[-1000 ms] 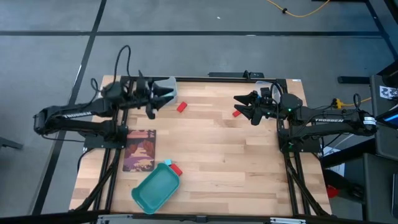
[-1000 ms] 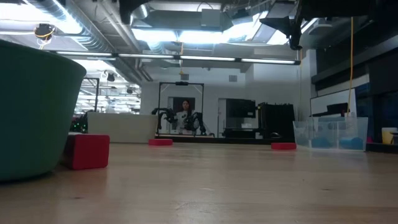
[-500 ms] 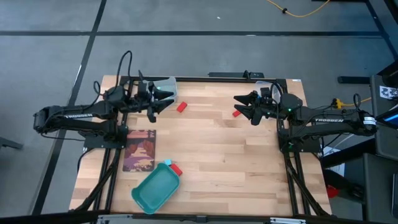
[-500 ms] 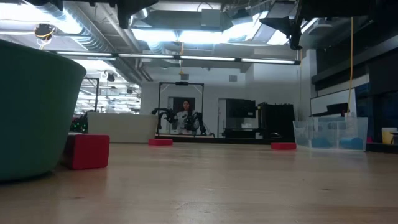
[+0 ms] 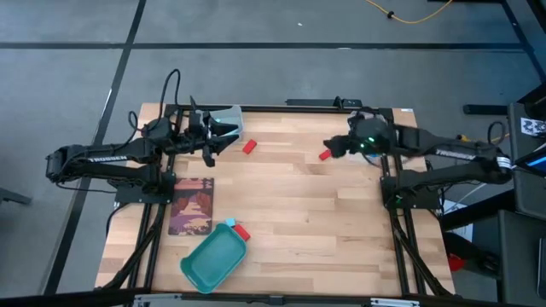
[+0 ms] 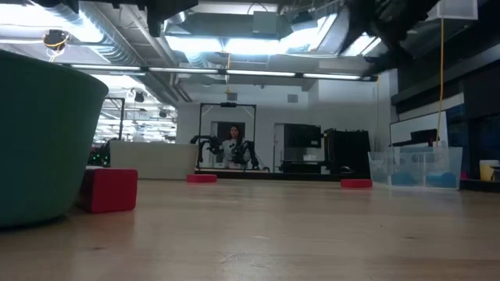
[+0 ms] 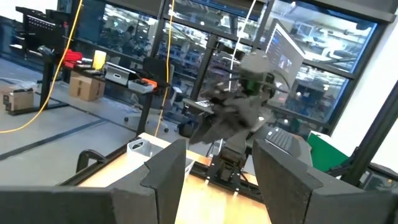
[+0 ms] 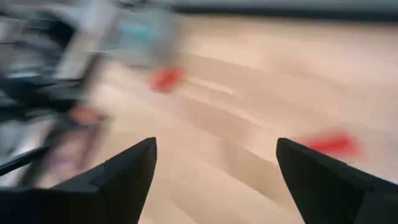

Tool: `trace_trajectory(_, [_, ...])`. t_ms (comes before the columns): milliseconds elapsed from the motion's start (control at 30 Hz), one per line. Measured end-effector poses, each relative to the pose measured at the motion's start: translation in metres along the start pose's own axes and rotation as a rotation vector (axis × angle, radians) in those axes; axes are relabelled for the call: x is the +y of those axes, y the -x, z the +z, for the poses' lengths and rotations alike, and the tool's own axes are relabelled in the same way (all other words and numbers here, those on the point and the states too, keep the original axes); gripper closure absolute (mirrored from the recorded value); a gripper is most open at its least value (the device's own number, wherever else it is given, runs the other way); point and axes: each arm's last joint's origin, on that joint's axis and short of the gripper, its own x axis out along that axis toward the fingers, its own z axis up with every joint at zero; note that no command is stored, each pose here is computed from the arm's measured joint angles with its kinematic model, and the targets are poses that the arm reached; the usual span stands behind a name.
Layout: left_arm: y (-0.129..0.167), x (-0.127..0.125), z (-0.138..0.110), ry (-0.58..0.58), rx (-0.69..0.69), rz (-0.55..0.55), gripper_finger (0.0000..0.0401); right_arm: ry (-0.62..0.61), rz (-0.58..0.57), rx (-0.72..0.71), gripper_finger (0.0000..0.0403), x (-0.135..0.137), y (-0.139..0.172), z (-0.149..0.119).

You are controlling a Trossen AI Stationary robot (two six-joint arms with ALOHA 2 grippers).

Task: Sort & place blocks by color
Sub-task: Put the top right red block into the green bin

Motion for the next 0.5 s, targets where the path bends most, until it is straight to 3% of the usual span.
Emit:
trace_trajectory(100, [0.0, 0.0, 0.0, 0.006, 0.0, 0.0, 0.0222, -0.113, -0.236, 0.103, 0.0071, -0.006, -0.008, 0.009])
trace_trajectory(200, [0.0, 0.0, 0.0, 0.006, -0.001, 0.0, 0.0222, -0.208, -0.392, 0.135, 0.0071, -0.013, -0.028, 0.008])
trace_trajectory(400, [0.0, -0.001, 0.001, 0.008, -0.015, -0.006, 0.0222, -0.341, -0.508, 0.115, 0.0071, -0.02, -0.078, -0.01])
trace_trajectory(500, [0.0, -0.001, 0.002, 0.009, -0.025, -0.009, 0.0222, -0.397, -0.565, 0.039, 0.0071, -0.021, -0.095, -0.021])
